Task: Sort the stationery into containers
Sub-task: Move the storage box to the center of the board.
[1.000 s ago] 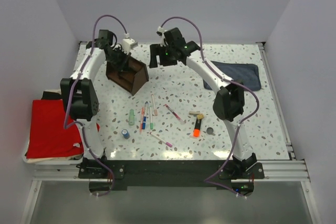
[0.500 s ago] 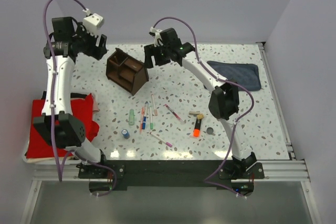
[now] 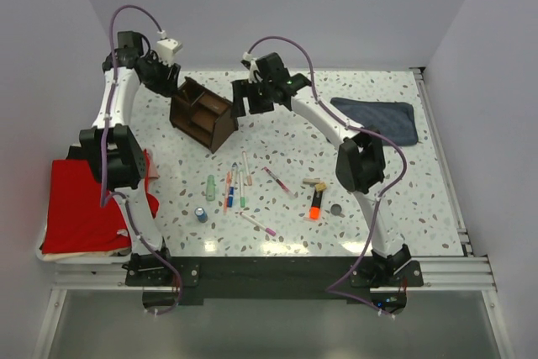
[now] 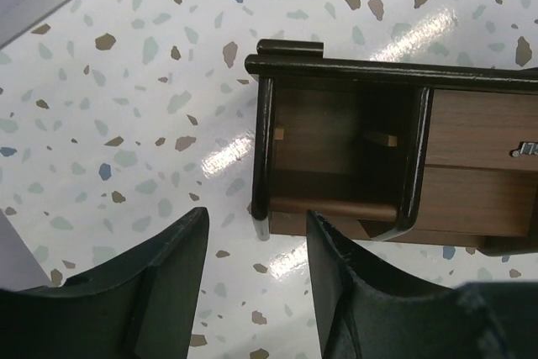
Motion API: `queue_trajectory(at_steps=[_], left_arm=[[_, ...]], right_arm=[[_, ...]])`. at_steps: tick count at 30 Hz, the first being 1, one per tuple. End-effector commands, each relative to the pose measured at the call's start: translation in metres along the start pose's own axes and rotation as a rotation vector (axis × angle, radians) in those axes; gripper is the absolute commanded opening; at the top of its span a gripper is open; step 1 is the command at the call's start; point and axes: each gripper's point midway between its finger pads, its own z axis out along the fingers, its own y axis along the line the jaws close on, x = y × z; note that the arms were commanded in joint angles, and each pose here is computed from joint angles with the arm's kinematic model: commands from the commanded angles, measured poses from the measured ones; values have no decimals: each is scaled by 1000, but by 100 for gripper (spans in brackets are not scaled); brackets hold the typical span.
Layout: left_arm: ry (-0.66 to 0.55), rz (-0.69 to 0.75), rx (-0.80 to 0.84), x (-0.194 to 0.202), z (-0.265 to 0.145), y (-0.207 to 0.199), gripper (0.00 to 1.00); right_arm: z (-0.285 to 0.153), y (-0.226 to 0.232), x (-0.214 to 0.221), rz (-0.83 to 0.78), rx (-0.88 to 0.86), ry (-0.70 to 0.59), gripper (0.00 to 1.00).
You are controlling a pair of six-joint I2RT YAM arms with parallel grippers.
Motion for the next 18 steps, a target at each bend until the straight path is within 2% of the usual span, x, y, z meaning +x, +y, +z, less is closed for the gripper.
queue_trajectory(at_steps=[1, 18], left_arm=[[-93, 52, -29, -35, -17, 9, 52], [-28, 49, 17, -17, 32, 3, 47]], right_arm=[[-40, 21, -29, -37, -11, -89, 79], [-39, 12, -27, -54, 35, -87, 81]])
